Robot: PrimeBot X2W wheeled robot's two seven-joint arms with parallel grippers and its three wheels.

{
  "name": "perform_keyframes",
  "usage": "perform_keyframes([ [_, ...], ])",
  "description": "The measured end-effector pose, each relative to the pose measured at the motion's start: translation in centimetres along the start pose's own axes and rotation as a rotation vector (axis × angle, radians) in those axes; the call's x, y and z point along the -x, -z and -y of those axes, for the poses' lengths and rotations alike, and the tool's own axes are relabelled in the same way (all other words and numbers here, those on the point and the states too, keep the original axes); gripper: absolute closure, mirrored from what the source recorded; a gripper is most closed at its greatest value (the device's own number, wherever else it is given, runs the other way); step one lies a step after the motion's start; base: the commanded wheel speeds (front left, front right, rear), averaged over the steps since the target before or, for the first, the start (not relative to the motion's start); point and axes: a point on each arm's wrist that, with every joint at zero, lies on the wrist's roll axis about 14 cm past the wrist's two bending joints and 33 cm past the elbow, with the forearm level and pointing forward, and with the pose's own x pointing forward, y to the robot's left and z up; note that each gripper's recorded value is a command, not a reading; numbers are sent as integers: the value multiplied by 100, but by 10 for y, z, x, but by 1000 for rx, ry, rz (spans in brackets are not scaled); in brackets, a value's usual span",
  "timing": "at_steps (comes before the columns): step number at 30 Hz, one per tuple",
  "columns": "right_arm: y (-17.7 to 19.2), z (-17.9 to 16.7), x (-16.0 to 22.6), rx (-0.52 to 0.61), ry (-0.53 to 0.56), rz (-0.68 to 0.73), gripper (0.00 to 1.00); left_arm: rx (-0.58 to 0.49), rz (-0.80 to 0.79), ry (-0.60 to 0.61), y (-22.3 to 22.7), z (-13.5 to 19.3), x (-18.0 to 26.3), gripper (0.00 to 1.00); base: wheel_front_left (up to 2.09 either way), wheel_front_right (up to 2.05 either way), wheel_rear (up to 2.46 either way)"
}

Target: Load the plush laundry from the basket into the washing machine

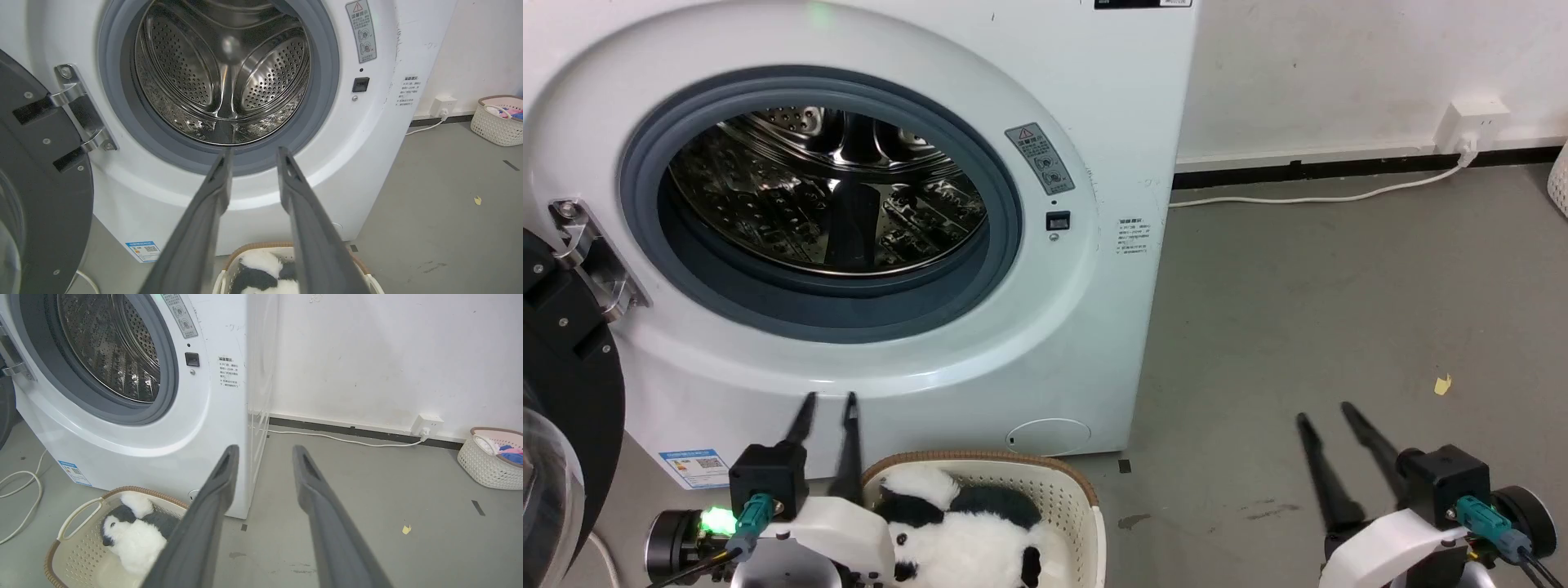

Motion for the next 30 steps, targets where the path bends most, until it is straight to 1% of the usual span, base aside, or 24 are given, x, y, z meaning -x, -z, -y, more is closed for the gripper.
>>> perform_keyframes([
  [5,1,0,0,-6,0,-1,0,2,-2,7,1,2,0,0,0,0,0],
  [18,4,2,1,-41,6,9,0,46,-10,24,8,10,1,0,0,0,0],
  [24,6,4,0,-60,12,10,0,64,-49,30,20,14,0,0,0,0,0],
  [30,12,8,0,-74,25,2,0,95,-123,29,38,17,-5,0,0,0,0],
])
